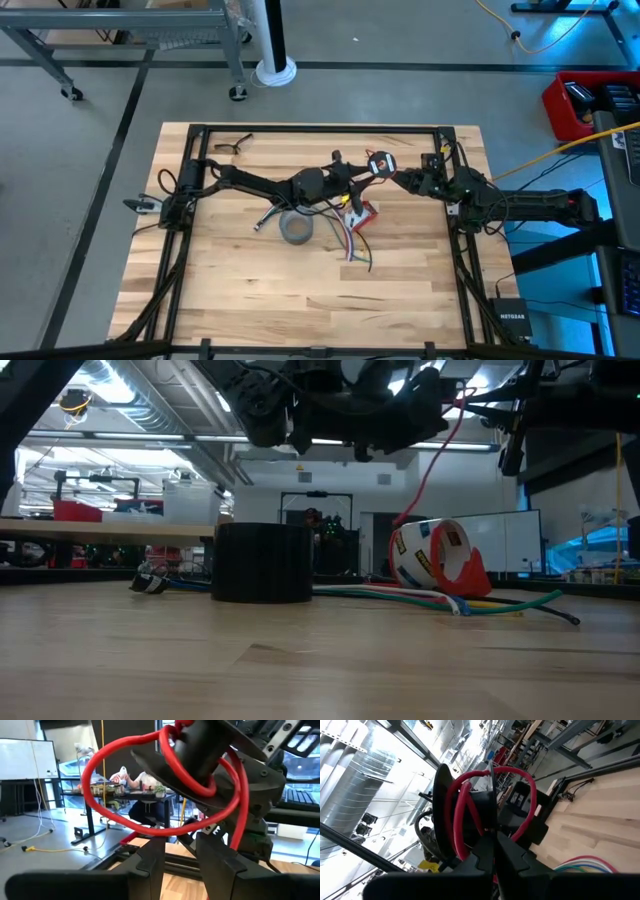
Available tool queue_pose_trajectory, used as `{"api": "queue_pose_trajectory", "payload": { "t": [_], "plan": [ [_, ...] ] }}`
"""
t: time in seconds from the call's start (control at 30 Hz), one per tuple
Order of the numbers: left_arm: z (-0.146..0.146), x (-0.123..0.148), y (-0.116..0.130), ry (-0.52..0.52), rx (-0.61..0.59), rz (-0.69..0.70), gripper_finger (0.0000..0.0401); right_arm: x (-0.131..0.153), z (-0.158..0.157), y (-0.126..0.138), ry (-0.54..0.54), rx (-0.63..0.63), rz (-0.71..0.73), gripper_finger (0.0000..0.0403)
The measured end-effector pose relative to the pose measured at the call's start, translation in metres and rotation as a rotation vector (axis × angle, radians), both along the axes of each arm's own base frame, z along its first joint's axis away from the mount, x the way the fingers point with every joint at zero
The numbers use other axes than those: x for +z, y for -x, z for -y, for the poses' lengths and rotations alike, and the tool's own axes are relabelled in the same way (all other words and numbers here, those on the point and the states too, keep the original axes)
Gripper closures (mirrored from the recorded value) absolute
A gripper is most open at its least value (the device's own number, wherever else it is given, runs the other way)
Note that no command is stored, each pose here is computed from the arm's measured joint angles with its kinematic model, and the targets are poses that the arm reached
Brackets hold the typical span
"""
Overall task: Coil cords
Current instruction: Coil the red wire on the black spool
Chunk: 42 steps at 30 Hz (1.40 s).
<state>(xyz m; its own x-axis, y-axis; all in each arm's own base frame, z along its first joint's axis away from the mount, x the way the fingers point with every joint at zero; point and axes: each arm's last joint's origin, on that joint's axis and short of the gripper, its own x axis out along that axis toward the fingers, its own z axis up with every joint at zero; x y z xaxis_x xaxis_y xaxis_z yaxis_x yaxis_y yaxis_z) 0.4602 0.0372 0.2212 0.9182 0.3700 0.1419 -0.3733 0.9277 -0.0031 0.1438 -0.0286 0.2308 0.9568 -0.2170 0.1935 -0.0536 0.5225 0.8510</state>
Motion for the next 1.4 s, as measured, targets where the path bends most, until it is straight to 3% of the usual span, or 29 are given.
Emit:
{"api": "queue_pose_trajectory", "payload": {
  "t": [0.17, 0.47, 0.6, 0.77, 1.13, 1.27, 1.4],
  "plan": [
    [0.001, -0.002, 0.0, 0.032, -0.005, -0.007, 0.0299, 0.0, 0.0, 0.0, 0.0, 0.001, -0.001, 0.04],
    [0.019, 0.0, -0.001, -0.072, -0.021, -0.029, 0.0299, 0.0, 0.0, 0.0, 0.0, 0.001, -0.003, 0.04],
    [0.024, 0.0, -0.001, -0.097, 0.025, -0.043, 0.0299, 0.0, 0.0, 0.0, 0.0, 0.001, -0.004, 0.04],
    [0.029, 0.0, 0.0, -0.114, 0.096, -0.057, 0.0299, -0.001, 0.0, 0.0, 0.0, 0.0, -0.006, 0.04],
    [0.043, 0.001, 0.0, -0.126, 0.075, -0.055, 0.03, -0.001, 0.0, 0.0, 0.01, -0.002, -0.01, 0.04],
    [0.041, 0.001, 0.0, -0.077, 0.067, -0.035, 0.0299, -0.001, 0.0, 0.0, 0.011, -0.003, -0.01, 0.04],
    [0.039, 0.001, -0.001, 0.049, -0.036, 0.025, 0.0299, -0.001, 0.0, 0.0, 0.01, -0.002, -0.01, 0.04]
  ]
}}
